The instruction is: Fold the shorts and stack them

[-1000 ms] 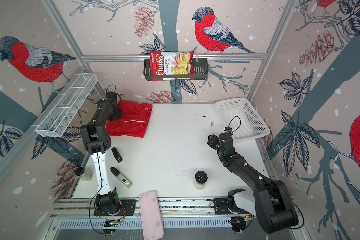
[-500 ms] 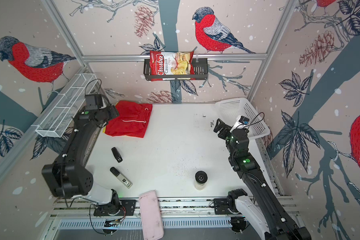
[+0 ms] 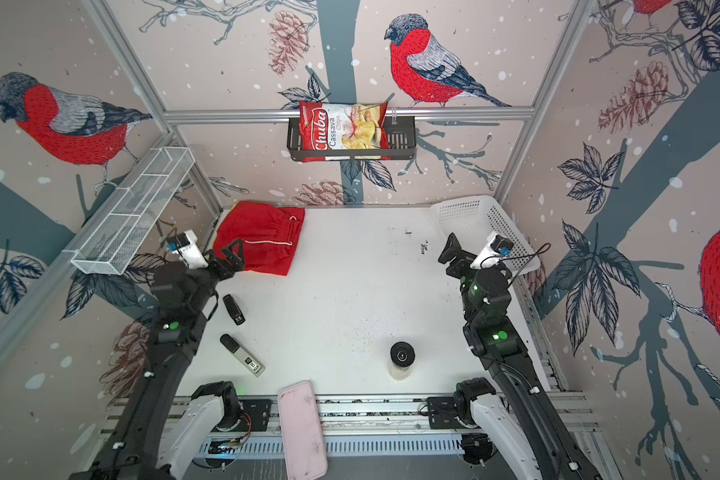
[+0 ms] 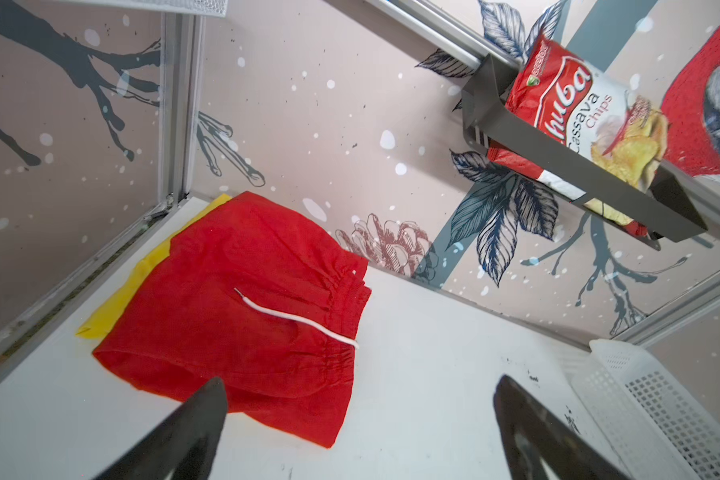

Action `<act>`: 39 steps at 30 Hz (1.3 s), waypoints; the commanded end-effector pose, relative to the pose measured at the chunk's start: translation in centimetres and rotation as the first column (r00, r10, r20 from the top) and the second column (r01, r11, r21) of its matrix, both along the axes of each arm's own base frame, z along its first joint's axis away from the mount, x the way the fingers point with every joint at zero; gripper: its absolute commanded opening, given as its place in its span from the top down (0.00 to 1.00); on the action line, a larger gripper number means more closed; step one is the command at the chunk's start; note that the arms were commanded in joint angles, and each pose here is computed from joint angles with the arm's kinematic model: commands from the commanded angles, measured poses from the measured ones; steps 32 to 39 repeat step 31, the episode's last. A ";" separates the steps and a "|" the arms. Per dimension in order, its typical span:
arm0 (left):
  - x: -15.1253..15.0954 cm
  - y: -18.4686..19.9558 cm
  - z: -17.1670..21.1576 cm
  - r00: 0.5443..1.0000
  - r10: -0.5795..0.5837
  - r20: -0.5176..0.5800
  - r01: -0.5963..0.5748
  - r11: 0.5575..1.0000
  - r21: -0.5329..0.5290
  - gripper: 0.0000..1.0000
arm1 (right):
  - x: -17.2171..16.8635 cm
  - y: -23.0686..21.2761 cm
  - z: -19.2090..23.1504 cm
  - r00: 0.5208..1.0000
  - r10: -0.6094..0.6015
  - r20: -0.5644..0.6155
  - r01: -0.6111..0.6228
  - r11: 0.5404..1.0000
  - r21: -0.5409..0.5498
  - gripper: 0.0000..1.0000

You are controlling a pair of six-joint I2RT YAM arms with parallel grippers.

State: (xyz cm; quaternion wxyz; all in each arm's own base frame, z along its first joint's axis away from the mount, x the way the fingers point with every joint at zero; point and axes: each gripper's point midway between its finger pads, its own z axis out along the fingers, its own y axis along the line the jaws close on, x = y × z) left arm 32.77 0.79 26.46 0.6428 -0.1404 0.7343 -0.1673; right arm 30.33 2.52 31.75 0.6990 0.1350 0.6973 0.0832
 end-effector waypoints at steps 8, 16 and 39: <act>-2.2 4.4 -7.9 0.954 0.257 0.156 -0.286 0.936 0.205 0.02 | 0.7 -1.7 -11.5 0.998 -0.069 0.004 0.068 0.958 -0.278 0.01; 0.7 3.8 -11.1 0.972 0.201 0.120 -0.228 0.926 0.299 0.01 | 3.9 -4.0 -16.1 0.996 -0.080 -0.046 0.066 0.965 -0.253 0.00; 4.4 1.0 -13.4 0.997 0.066 0.051 -0.080 0.919 0.385 0.01 | 7.1 -4.4 -19.4 0.985 -0.065 -0.162 0.025 0.970 -0.242 0.01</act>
